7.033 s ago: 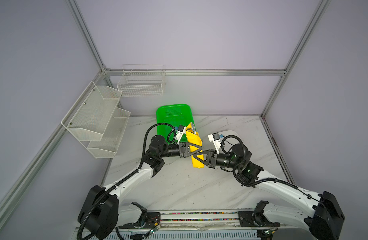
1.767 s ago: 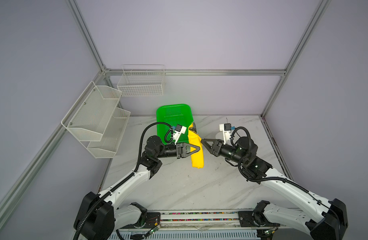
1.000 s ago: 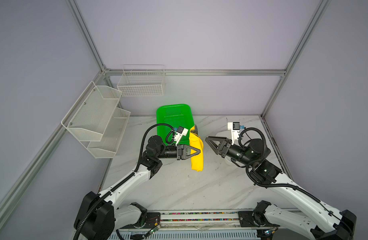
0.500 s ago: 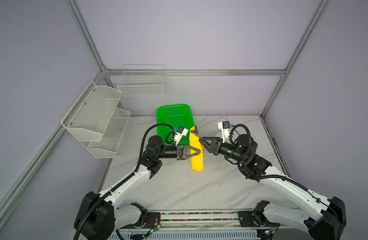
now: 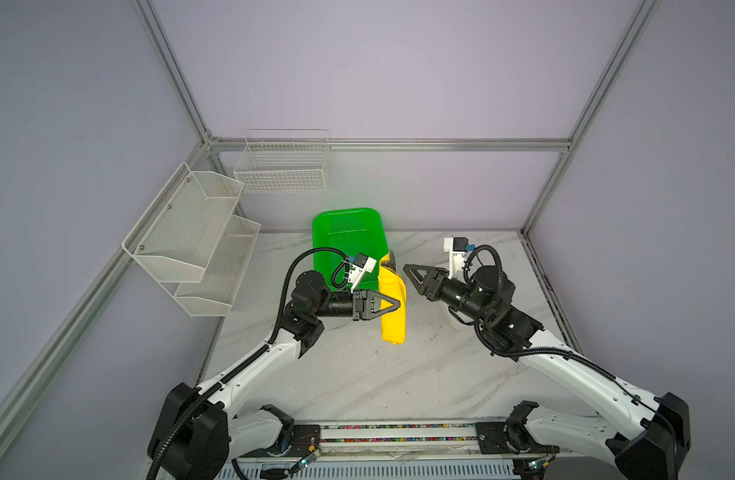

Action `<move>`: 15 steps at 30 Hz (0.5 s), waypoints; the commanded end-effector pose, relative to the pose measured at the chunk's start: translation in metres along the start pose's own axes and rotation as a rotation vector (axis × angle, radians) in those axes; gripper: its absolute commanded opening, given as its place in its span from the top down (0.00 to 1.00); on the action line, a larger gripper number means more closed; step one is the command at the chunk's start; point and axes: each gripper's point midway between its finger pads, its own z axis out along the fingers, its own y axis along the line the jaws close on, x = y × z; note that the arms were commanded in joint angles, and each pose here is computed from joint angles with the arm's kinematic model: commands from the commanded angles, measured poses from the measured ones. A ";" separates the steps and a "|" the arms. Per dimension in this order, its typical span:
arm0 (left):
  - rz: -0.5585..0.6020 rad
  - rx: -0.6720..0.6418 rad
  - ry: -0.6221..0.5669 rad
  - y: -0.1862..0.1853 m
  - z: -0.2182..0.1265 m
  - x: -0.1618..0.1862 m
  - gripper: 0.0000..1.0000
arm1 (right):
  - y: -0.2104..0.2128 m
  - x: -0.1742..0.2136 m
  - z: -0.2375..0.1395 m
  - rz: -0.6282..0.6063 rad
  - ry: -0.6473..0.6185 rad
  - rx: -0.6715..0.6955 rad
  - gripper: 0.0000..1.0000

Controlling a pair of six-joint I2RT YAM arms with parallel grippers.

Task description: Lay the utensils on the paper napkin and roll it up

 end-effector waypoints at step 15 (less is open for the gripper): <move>0.139 0.056 -0.027 -0.037 -0.004 -0.014 0.97 | 0.001 0.027 0.005 -0.035 0.113 -0.064 0.56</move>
